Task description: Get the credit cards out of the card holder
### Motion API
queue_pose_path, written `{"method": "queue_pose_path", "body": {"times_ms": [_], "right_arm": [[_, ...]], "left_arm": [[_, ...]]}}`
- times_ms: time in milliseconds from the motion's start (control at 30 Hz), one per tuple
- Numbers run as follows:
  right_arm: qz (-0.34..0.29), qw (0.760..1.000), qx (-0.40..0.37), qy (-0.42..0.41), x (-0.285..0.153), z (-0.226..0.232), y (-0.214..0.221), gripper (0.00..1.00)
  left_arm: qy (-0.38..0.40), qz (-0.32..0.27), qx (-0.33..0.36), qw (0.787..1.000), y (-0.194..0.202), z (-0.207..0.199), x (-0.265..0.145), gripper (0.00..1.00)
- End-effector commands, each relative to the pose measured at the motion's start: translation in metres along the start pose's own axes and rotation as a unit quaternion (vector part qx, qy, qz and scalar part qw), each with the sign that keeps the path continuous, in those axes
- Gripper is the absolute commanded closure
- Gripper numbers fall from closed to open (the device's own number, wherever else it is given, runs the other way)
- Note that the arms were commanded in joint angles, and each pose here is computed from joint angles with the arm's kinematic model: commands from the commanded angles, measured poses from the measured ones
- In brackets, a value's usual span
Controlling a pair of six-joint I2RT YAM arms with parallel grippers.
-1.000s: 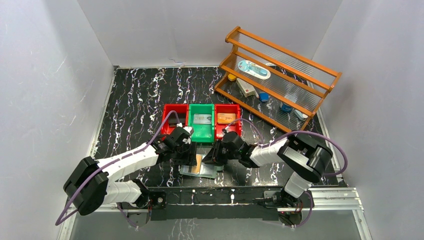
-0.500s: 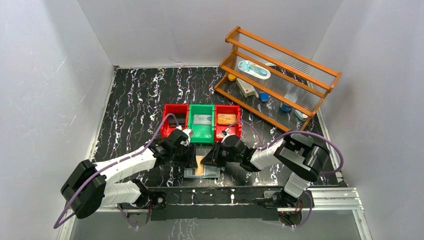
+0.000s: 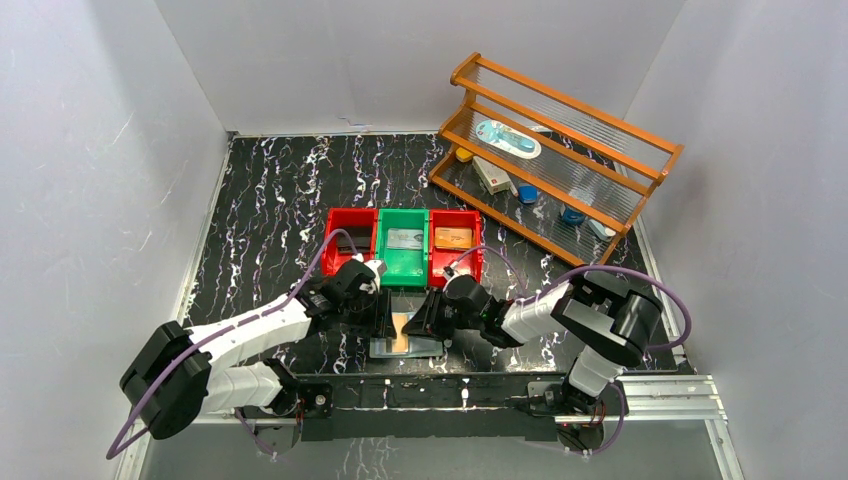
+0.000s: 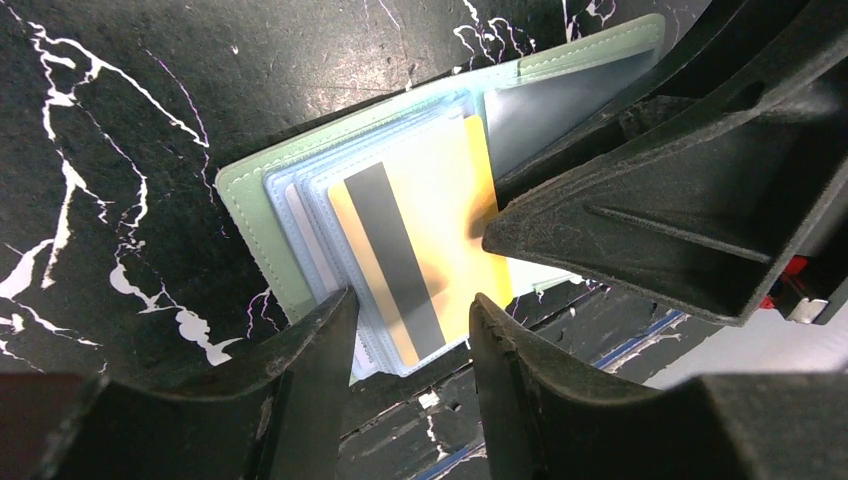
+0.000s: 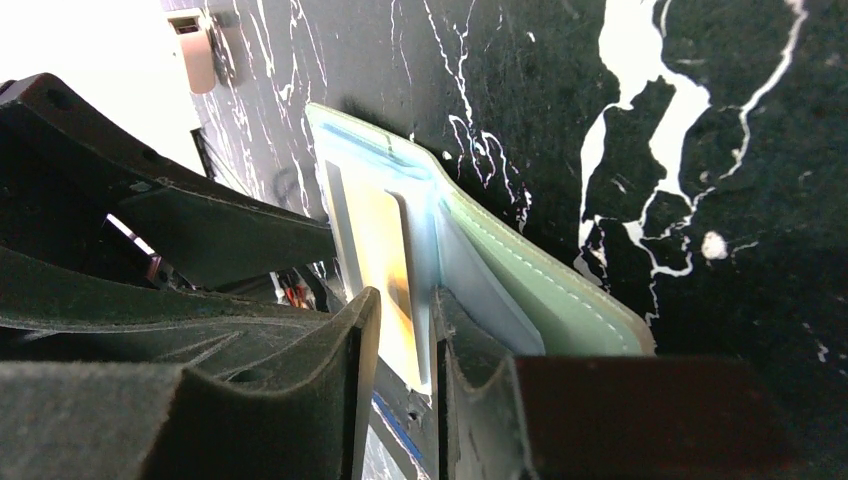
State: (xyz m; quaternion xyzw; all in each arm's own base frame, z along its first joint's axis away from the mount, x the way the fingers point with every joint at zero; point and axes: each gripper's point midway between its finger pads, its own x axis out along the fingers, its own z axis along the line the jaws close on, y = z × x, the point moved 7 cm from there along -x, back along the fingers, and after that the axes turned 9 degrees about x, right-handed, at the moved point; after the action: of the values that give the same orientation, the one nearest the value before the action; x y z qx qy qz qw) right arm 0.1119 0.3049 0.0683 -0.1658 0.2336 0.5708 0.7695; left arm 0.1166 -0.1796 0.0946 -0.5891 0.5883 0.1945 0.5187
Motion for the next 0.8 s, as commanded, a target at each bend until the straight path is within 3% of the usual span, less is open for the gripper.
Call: {"method": "queue_pose_path", "body": {"times_ms": [0,667,767], "right_arm": [[0.019,1.0,0.001,0.018,-0.0002,-0.0072,0.0082,0.66],[0.039,0.999,0.011,-0.017,0.0017,-0.0053,0.0151,0.7],[0.039,0.999,0.007,-0.028,0.0033,-0.002,0.0146,0.75]], "left_arm": [[0.015,0.03,-0.013,0.999,0.0148,0.0008,0.0013,0.56],[0.025,0.029,-0.031,0.999,0.0157,-0.0021,0.0015,0.61],[0.027,0.024,-0.032,0.999,0.0139,-0.003,0.0007,0.63]]}}
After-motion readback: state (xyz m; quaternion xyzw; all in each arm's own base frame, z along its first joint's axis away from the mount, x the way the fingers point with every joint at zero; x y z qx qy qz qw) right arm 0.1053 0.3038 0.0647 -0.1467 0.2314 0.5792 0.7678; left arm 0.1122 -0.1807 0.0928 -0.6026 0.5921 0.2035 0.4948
